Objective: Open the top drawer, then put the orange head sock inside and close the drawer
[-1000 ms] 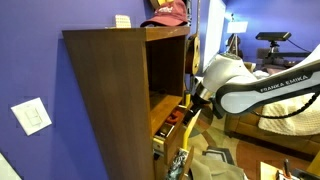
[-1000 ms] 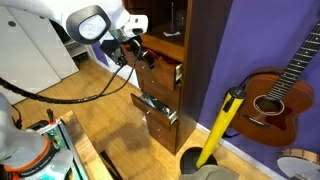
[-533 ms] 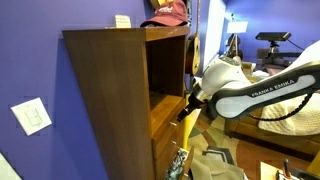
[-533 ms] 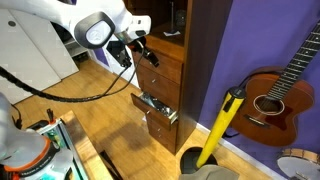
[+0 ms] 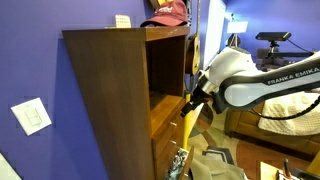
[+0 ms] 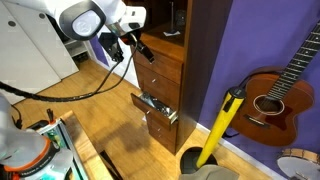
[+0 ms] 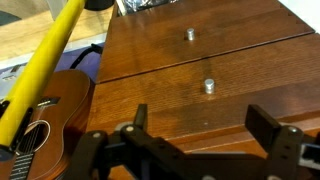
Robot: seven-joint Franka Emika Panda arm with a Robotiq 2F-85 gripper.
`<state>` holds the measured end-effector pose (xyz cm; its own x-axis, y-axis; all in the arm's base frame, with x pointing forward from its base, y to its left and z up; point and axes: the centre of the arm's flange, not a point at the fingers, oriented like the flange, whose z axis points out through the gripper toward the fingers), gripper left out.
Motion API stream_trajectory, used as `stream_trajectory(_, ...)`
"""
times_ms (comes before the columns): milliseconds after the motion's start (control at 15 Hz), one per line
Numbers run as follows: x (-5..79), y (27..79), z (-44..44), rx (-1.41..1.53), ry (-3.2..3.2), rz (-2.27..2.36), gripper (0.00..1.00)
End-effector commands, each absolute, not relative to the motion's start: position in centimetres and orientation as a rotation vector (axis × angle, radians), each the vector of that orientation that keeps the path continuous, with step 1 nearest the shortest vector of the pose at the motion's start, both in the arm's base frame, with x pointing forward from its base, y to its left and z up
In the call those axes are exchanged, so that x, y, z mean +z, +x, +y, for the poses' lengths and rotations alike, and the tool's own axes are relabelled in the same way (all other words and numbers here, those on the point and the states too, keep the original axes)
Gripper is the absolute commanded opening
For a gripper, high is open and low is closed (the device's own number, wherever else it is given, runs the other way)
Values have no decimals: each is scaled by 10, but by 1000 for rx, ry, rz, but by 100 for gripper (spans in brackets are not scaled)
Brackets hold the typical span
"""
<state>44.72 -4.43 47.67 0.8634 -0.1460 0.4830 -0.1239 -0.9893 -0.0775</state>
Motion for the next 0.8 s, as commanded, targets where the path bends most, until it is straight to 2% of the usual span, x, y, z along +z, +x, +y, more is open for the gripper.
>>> stream_trajectory(0,508,402,-50,-751,-3007,172,100)
stream_trajectory(467,548,349,-70,-557,-3070,237,100)
stream_trajectory(733,564,326,-83,-584,-3111,270,100)
